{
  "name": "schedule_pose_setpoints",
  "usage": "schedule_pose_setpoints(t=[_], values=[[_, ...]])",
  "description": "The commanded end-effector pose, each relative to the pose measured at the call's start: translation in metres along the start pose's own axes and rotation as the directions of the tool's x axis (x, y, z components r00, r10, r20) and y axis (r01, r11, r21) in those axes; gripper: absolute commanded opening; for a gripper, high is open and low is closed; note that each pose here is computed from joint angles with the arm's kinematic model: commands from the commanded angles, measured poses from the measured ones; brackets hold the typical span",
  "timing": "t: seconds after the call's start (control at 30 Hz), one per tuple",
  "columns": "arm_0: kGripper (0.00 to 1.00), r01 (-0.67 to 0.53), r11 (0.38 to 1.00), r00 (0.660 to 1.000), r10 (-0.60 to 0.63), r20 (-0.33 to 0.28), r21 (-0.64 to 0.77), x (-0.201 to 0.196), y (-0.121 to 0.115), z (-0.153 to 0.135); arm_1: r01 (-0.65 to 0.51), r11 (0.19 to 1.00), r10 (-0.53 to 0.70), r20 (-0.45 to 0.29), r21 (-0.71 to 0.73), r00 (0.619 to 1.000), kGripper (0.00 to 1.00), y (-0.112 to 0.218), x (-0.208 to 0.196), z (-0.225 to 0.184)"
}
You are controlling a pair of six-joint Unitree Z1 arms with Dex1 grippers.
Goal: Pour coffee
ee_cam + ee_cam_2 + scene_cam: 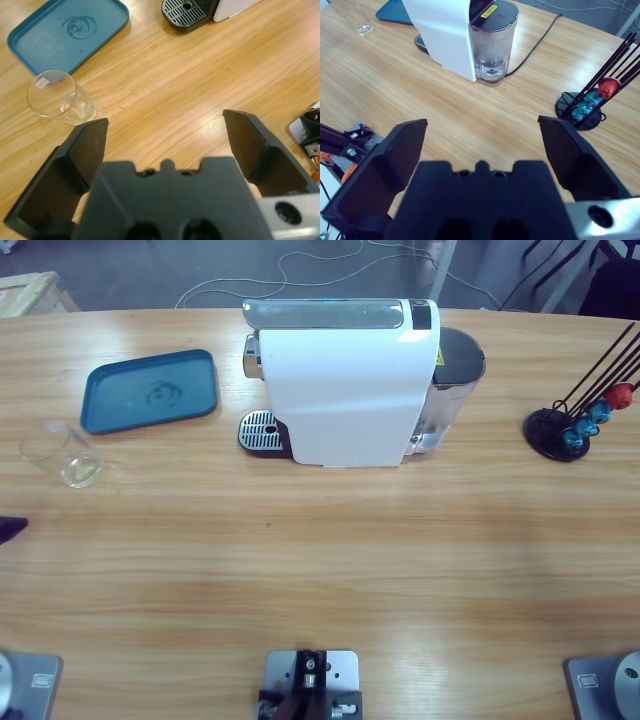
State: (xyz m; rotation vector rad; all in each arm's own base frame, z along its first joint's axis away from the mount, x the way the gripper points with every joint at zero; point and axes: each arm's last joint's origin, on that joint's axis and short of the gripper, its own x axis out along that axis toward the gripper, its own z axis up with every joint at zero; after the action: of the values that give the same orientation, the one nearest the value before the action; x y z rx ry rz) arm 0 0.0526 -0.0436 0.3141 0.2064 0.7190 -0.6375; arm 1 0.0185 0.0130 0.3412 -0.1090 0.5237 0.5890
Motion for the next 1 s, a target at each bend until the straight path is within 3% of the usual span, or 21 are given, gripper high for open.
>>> schedule_pose_setpoints(t=[0.03,0.23,0.27,0.3,0.4,0.5,0.57,0.63,0.77,0.83,1.0], values=[[1.0,0.019,1.0,0.999,-0.018,-0.043,0.024,0.005,-0.001,0.002,-0.003,1.0,0.003,-0.03,0.007,1.0,1.0,0.0,0.006,-0.008],[1.0,-0.009,1.0,0.998,0.01,-0.061,0.017,0.009,0.0,0.005,-0.003,1.0,0.003,-0.028,0.007,1.0,1.0,0.0,0.005,-0.008],[1.0,-0.035,0.999,0.998,0.035,-0.049,-0.004,0.011,0.001,0.01,-0.003,1.0,0.004,-0.026,0.007,1.0,1.0,0.0,0.005,-0.008],[1.0,-0.036,0.998,0.999,0.036,0.008,-0.058,0.012,0.0,0.019,-0.004,1.0,0.004,-0.024,0.007,1.0,1.0,0.0,0.005,-0.009],[1.0,-0.019,0.994,0.998,0.024,0.051,-0.104,0.018,-0.004,0.077,-0.004,1.0,0.004,-0.024,0.008,1.0,1.0,0.0,0.005,-0.009],[1.0,0.003,0.966,1.0,-0.003,0.002,-0.259,0.049,-0.01,0.153,-0.005,1.0,0.005,-0.023,0.008,1.0,1.0,0.0,0.004,-0.009],[1.0,0.032,0.919,0.999,-0.045,-0.024,-0.393,0.079,-0.012,0.183,-0.005,1.0,0.005,-0.022,0.008,1.0,1.0,0.0,0.004,-0.009],[1.0,0.081,0.797,0.988,-0.143,-0.058,-0.599,0.111,-0.013,0.206,-0.005,1.0,0.005,-0.022,0.008,1.0,1.0,0.0,0.004,-0.009],[0.977,0.12,0.636,0.984,-0.179,0.005,-0.762,0.14,-0.008,0.222,-0.005,1.0,0.005,-0.022,0.008,1.0,1.0,0.0,0.004,-0.009],[0.946,0.138,0.61,0.982,-0.187,0.028,-0.78,0.153,-0.008,0.227,-0.005,1.0,0.006,-0.02,0.009,1.0,1.0,0.0,0.004,-0.009],[0.922,0.117,0.583,0.975,-0.221,-0.018,-0.804,0.186,-0.009,0.224,-0.006,1.0,0.006,-0.015,0.008,1.0,1.0,0.0,0.003,-0.01]])
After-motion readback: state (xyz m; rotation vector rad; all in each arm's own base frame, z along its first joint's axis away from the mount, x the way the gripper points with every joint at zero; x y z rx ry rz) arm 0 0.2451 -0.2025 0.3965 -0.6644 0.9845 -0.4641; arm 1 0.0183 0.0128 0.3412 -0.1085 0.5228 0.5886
